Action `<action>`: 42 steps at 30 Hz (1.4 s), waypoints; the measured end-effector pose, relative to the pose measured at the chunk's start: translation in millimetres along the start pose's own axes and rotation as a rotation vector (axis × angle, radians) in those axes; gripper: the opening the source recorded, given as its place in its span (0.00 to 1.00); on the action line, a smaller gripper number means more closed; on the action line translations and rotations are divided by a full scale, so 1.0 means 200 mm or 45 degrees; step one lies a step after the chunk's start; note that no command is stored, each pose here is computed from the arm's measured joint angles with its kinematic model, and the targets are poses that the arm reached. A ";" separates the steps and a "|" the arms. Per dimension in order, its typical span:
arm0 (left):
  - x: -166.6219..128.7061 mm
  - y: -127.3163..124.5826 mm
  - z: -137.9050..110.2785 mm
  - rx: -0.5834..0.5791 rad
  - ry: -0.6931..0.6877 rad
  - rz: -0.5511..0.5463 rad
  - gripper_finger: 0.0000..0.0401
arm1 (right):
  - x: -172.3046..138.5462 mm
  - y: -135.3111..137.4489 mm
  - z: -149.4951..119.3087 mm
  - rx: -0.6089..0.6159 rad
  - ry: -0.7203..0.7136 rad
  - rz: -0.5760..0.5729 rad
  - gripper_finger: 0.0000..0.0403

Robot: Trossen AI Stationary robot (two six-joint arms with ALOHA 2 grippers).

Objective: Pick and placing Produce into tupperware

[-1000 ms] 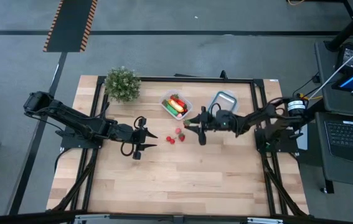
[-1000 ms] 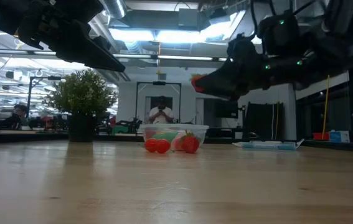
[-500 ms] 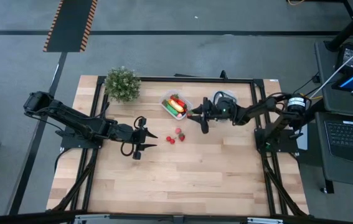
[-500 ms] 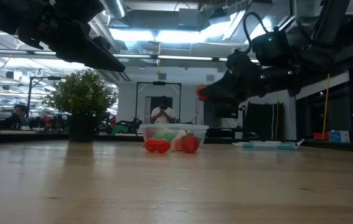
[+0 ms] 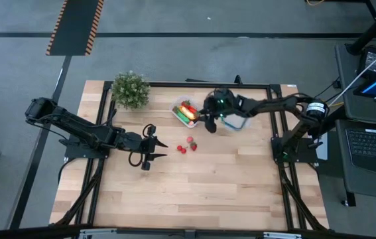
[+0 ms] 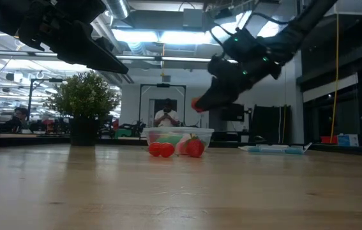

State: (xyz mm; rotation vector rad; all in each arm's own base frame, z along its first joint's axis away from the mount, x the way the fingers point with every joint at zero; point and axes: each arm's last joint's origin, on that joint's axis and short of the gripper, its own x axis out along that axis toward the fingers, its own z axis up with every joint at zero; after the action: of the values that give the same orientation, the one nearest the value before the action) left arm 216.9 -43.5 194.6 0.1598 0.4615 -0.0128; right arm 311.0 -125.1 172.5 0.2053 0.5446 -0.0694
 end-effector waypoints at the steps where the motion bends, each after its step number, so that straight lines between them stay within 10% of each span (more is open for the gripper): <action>1: 0.00 0.00 0.00 0.000 0.000 0.000 0.38 | 0.00 -0.01 0.03 -0.001 0.021 -0.009 0.32; 17: 0.00 0.00 0.00 0.000 0.000 0.000 0.38 | 0.12 -0.13 0.22 -0.037 0.376 -0.054 0.32; 42: 0.00 0.00 -0.01 0.007 0.028 -0.002 0.38 | 0.23 -0.18 0.14 0.029 0.590 -0.139 0.32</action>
State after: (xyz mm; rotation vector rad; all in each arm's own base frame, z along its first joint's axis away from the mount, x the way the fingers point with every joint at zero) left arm 215.9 -43.3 192.8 0.1654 0.4832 -0.0136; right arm 359.9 -167.0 165.8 0.2142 1.0172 -0.1358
